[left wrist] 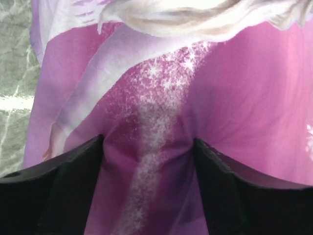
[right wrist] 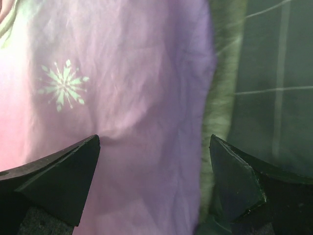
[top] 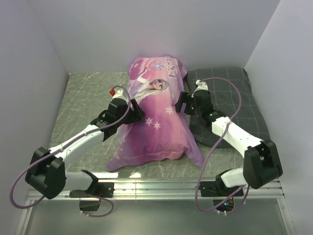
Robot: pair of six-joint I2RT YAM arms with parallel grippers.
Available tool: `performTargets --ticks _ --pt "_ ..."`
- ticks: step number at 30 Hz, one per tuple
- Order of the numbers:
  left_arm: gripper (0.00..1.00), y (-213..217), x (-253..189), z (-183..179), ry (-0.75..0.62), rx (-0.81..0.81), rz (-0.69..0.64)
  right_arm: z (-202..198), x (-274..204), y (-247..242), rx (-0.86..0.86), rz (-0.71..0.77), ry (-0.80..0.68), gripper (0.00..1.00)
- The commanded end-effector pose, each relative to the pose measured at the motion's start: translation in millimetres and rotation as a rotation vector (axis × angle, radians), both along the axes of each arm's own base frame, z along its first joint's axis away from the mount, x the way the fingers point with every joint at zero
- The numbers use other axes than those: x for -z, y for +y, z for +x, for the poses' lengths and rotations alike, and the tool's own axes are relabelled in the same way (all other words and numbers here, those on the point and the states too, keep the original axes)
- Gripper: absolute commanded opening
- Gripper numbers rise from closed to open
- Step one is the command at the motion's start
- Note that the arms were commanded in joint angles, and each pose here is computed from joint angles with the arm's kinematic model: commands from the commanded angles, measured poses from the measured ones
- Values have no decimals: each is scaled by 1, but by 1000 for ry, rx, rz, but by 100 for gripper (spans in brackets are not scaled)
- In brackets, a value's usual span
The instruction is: Remove the pillowcase from the pillow
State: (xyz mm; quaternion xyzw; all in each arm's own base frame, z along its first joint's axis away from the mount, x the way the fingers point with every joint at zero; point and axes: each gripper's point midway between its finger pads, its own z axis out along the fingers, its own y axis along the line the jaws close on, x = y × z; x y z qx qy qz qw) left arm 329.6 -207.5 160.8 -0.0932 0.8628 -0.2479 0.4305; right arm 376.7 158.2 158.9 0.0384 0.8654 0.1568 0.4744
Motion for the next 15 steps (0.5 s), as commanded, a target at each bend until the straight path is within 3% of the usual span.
performTargets --ticks 1,4,5,8,9,10,11,15 --pt "73 8 23 3 33 -57 44 14 -8 26 -75 111 -38 100" --pt "47 16 30 5 41 -97 68 17 1 48 -153 180 -15 93" --pt "34 19 31 5 44 -108 73 18 0 53 -170 199 -13 89" --pt "12 27 30 7 46 -141 84 22 -7 73 -244 275 -10 58" --pt "8 30 27 8 39 -150 87 23 -12 78 -259 290 -15 32" --pt "5 33 24 9 36 -159 86 22 -18 83 -286 308 -20 21" --pt "3 40 21 11 34 -178 91 23 -31 87 -301 333 -36 2" --pt "2 59 -5 17 -14 -214 70 16 -87 98 -358 362 -122 0"
